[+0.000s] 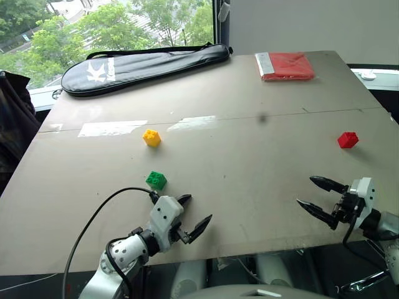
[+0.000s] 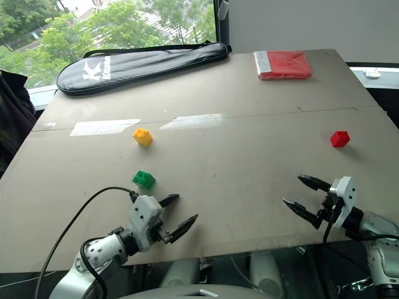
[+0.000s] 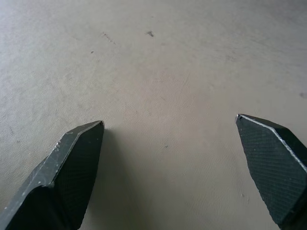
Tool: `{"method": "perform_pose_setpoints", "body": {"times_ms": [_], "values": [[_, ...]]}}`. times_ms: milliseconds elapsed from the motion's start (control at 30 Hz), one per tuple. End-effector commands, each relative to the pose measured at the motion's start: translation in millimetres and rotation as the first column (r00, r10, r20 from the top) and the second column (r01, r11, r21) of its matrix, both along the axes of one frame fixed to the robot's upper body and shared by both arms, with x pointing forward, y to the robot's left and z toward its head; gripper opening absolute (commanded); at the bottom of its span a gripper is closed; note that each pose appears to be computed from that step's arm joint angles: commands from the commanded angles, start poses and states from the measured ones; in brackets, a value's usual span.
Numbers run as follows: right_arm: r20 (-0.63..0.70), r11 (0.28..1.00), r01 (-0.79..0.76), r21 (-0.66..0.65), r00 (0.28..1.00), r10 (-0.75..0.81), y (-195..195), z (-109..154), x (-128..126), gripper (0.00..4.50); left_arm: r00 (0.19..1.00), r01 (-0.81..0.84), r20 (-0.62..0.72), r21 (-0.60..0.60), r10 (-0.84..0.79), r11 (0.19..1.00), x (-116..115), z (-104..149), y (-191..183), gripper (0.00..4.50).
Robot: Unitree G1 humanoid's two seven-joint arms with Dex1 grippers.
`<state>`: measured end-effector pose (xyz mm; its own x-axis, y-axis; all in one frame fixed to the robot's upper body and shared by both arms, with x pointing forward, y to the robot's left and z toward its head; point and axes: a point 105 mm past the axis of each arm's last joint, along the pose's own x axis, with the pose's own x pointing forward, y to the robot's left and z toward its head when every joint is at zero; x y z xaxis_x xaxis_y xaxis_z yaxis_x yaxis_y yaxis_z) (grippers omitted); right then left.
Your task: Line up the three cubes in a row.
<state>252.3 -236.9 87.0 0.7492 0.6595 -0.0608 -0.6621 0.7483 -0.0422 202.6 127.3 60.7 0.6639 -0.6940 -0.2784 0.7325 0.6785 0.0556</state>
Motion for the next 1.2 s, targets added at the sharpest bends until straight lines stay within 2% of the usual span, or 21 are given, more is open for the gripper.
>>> {"method": "perform_pose_setpoints", "body": {"times_ms": [33, 133, 233, 333, 733, 867, 967, 1133, 1200], "values": [[0.087, 0.942, 0.335, 0.010, 0.939, -0.334, -41, 25, 28, 4.50, 0.991, 0.126, 0.044, -0.021, -0.125, 0.992, 0, 28, -16, 4.48], [0.117, 0.852, 0.523, 0.021, 0.845, -0.522, -65, 37, 45, 4.50, 0.977, 0.205, 0.069, -0.012, -0.204, 0.979, 3, 46, -25, 4.48], [0.122, 0.771, 0.637, 0.012, 0.764, -0.634, -82, 41, 55, 4.50, 0.966, 0.242, 0.094, -0.008, -0.241, 0.970, 8, 61, -29, 4.48], [0.087, 0.720, 0.694, 0.000, 0.718, -0.691, -91, 40, 65, 4.50, 0.953, 0.278, 0.121, 0.007, -0.277, 0.960, 14, 74, -33, 4.48], [-0.028, 0.715, 0.699, -0.001, 0.715, -0.699, -95, 35, 113, 4.50, 0.923, 0.357, 0.145, 0.019, -0.356, 0.934, 16, 98, -46, 4.48], [-0.012, 0.715, 0.700, -0.006, 0.715, -0.700, -95, 36, 121, 4.50, 0.919, 0.364, 0.158, 0.008, -0.360, 0.931, 14, 103, -49, 4.48], [0.001, 0.731, 0.682, -0.017, 0.731, -0.682, -93, 36, 124, 3.63, 0.919, 0.366, 0.155, 0.002, -0.362, 0.931, 13, 103, -49, 4.50], [0.020, 0.739, 0.673, -0.026, 0.739, -0.673, -90, 36, 123, 1.46, 0.921, 0.366, 0.144, 0.000, -0.362, 0.931, 14, 100, -47, 4.50], [0.031, 0.744, 0.668, -0.030, 0.744, -0.667, -87, 36, 122, 1.33, 0.920, 0.369, 0.141, 0.004, -0.366, 0.929, 14, 99, -47, 4.50]]}}
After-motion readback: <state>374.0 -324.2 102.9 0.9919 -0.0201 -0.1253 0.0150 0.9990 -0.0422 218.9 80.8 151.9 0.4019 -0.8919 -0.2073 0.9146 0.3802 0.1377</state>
